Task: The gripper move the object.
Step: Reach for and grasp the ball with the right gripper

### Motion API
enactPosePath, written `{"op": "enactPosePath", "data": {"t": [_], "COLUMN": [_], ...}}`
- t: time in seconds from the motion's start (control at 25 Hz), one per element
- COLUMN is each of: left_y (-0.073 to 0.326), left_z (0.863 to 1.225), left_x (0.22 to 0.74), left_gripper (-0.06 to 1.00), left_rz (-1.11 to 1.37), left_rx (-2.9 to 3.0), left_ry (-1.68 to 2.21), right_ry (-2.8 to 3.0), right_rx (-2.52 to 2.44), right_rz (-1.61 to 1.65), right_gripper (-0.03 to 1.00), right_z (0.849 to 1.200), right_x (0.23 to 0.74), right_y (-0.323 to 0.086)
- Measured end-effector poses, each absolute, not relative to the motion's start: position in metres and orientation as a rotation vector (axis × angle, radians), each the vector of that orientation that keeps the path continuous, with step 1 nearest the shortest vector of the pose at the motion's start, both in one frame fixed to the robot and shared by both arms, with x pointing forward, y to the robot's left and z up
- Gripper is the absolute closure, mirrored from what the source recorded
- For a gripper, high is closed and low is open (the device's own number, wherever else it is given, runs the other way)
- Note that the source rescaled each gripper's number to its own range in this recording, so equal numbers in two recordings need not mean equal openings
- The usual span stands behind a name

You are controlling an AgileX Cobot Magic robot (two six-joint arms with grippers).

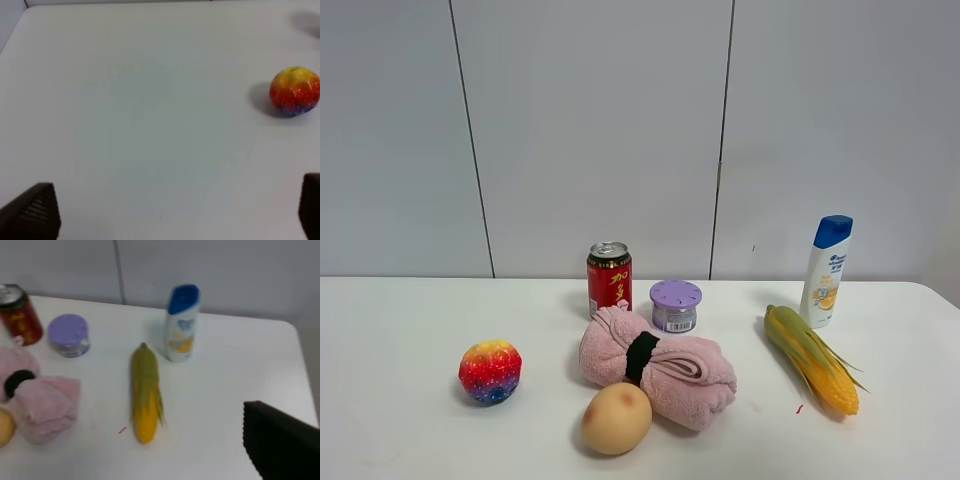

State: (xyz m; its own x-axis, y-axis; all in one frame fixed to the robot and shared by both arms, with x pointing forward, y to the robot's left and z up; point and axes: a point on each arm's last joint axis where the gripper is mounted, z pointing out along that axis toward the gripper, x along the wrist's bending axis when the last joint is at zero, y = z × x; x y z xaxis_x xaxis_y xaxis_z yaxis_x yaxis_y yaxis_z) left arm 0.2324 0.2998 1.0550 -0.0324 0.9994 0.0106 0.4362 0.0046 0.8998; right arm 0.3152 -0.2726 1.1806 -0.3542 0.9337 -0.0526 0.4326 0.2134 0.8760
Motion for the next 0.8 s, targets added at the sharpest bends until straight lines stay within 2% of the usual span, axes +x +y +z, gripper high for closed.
{"op": "enactPosePath", "data": {"t": [0.48,0.64,0.8], "left_y": [0.3,0.3,0.3], "left_z": [1.055,1.055,1.055], "left_x": [0.232,0.232,0.232], "left_gripper": [-0.06,-0.06,-0.06], "left_rz": [0.989,0.989,0.989], "left_rx": [1.52,1.52,1.52], "left_ry": [1.56,1.56,1.56], "right_ry": [2.028,2.003,2.037], "right_rx": [1.03,0.961,0.853], "right_rz": [1.26,1.262,1.285], "right_gripper": [-0.03,-0.03,-0.03], "right_z": [1.23,1.249,1.259], "right_x": [0.442,0.471,0.49], "right_y": [-0.261,-0.262,-0.245]}}
